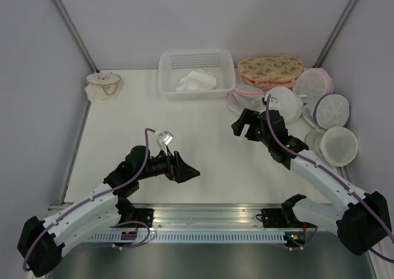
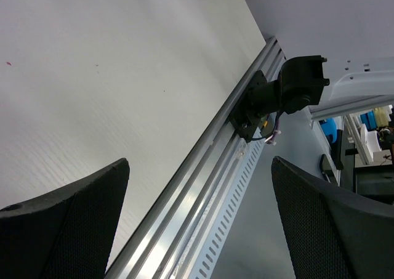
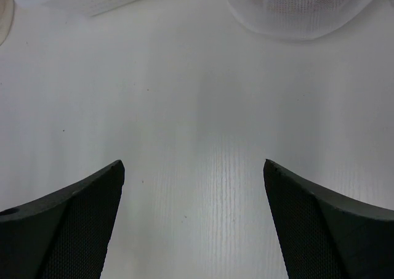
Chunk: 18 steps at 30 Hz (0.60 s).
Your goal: Unzip the laundry bag and remove the bra
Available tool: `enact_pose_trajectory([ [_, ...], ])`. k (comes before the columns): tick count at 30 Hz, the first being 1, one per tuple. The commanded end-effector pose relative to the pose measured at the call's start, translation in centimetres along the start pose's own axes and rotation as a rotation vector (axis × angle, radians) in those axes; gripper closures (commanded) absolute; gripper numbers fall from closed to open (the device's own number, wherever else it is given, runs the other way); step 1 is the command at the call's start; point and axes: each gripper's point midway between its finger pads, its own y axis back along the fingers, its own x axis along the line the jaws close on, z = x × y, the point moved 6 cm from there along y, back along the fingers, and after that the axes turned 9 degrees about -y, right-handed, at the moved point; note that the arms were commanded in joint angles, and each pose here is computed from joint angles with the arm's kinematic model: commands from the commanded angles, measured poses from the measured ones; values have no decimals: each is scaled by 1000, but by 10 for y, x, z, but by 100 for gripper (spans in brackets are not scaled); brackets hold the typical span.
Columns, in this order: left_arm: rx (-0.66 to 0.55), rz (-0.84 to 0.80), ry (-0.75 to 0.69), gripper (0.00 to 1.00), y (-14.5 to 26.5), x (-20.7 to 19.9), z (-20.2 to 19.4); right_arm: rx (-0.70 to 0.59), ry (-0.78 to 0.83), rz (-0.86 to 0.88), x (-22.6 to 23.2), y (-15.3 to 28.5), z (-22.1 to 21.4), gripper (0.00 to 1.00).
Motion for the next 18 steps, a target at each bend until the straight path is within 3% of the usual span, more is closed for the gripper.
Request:
enact_pose_trajectory([
  [1,-27,-5,-59,0,-2,-2,9,-64,-11,25,11,0,20,2],
  [6,-18,10,-59,0,-1,-2,10,-92,-112,69,7,-14,36,2],
  [18,-26,66,-27,0,5,4,5,-114,-406,129,-48,-125,105,2],
])
